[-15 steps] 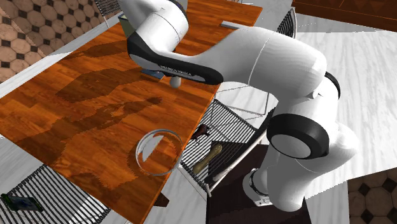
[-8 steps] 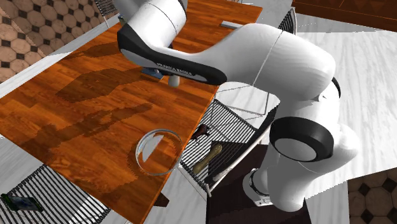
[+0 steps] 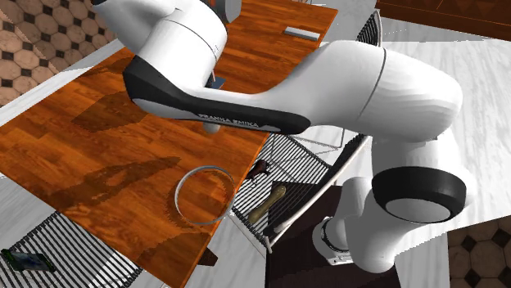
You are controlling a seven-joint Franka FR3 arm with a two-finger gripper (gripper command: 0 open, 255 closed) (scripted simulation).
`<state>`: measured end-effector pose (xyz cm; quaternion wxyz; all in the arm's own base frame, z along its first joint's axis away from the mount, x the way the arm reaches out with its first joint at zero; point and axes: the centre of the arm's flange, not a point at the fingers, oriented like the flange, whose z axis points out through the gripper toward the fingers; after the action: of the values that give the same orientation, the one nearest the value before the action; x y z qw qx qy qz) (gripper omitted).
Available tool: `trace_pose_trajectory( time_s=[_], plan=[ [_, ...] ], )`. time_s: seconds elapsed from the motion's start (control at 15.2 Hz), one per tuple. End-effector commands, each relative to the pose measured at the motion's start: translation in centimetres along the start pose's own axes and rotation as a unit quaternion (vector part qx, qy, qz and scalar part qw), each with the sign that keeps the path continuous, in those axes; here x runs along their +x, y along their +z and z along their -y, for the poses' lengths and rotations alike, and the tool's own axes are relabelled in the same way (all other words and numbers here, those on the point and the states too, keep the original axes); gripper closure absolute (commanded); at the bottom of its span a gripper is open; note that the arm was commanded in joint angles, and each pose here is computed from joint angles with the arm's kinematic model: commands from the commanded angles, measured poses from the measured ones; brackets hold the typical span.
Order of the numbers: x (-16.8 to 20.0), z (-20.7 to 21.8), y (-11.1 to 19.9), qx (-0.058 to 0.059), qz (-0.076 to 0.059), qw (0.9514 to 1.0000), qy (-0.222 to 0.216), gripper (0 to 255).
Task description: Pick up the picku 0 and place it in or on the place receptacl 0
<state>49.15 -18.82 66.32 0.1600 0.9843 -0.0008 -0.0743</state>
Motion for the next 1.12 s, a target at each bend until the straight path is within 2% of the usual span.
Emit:
trace_pose_trajectory(
  time_s=[0.0,0.86,1.06],
  plan=[
    [0.3,2.4,-1.3,0.0,0.0,1.0,0.001,255],
    [1.8,17.8,-8.7,0.0,0.0,1.0,0.001,255],
    [2.0,18.7,-8.0,0.0,0.0,1.0,0.001,255]
  ],
)
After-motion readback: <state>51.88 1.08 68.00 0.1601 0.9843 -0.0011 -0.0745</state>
